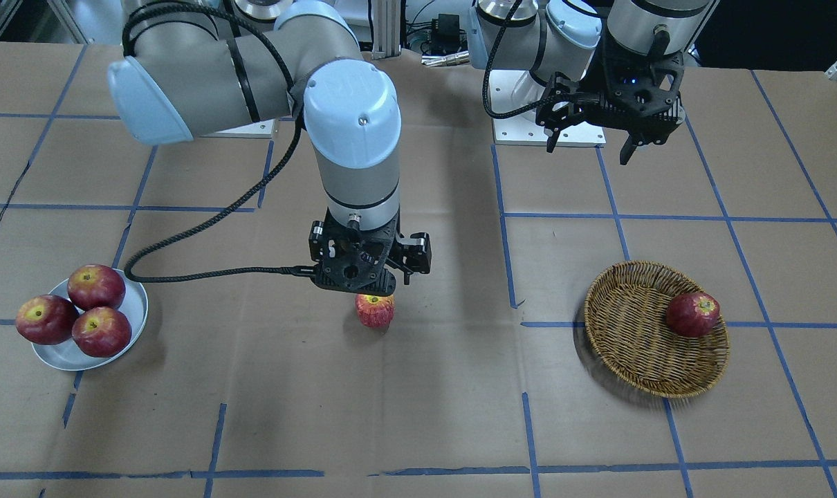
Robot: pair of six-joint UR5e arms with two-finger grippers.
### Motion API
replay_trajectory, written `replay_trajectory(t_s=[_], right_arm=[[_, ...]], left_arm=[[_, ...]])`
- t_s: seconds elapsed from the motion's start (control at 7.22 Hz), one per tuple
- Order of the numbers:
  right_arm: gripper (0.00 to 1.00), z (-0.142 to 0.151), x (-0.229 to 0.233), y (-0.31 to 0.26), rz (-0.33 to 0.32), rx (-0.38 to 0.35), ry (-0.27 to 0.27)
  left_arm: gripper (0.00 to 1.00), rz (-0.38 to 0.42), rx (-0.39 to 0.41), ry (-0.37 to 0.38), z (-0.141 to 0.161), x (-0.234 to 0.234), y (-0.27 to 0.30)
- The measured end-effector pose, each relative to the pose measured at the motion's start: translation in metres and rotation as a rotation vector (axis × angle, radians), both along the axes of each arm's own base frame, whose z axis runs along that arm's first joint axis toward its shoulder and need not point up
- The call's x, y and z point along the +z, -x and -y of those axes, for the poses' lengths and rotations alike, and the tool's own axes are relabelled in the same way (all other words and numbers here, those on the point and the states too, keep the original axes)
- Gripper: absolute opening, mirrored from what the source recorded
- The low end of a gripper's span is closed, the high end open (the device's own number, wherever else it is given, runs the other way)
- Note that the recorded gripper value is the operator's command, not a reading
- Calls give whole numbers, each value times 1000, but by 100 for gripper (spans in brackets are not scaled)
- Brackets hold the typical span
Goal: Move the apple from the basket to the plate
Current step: 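Lower the right gripper over the apple and close on it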
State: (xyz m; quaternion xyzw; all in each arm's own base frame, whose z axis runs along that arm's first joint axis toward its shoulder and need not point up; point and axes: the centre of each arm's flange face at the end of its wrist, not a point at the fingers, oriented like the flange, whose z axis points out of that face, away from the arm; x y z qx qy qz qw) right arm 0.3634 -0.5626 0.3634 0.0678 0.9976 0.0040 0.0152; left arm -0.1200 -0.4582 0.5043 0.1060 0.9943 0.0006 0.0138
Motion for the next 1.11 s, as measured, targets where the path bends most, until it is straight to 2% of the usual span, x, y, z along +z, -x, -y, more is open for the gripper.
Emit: replay_trajectory(t_s=[0.14,0.55,1.11], right_arm=[[99,-3,-25,-2,-2,10,-4],[99,-20,-97,10,19,32,56],[99,-26,-151,11,11,36,17]], left_arm=[[99,0,0,-1,-1,0,0],[99,1,-1,-17,-8,-10,1],[99,7,-1,-10,-11,-3,0]])
